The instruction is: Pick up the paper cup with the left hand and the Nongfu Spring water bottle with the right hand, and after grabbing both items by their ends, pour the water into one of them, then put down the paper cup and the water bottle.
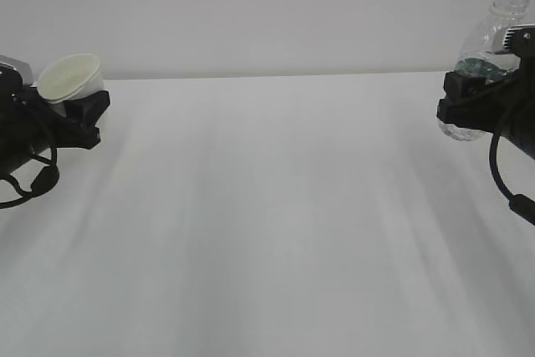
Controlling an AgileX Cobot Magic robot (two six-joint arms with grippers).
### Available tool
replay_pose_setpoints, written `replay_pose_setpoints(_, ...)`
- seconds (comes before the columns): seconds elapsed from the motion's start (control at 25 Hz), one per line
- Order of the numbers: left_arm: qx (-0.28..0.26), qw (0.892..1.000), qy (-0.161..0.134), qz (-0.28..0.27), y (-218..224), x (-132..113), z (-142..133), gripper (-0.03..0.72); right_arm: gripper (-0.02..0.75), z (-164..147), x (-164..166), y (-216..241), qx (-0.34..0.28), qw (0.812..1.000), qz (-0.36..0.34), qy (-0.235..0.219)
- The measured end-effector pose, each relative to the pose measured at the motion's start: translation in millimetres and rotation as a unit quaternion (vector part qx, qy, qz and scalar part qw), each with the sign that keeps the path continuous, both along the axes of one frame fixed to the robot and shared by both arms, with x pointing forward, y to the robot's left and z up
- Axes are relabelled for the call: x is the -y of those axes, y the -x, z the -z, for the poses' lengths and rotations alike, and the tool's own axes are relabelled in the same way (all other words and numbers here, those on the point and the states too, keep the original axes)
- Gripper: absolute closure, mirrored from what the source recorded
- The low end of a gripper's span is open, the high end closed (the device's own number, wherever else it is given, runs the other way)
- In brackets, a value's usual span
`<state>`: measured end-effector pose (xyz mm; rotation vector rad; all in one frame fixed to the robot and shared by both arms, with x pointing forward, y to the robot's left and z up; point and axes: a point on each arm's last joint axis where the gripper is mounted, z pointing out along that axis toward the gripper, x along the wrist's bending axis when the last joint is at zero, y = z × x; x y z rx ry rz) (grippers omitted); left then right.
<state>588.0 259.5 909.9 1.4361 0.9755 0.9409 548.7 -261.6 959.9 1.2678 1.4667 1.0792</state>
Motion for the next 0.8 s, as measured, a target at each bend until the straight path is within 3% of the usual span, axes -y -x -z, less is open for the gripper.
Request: replay_pose_setpoints(0.8, -0.007, 0.994, 0.020, -0.107, -4.5, -30.5, 0.4, 0.283, 0.277, 0.0, 0.0, 0.0, 0.000, 1.000, 0.000, 0.000)
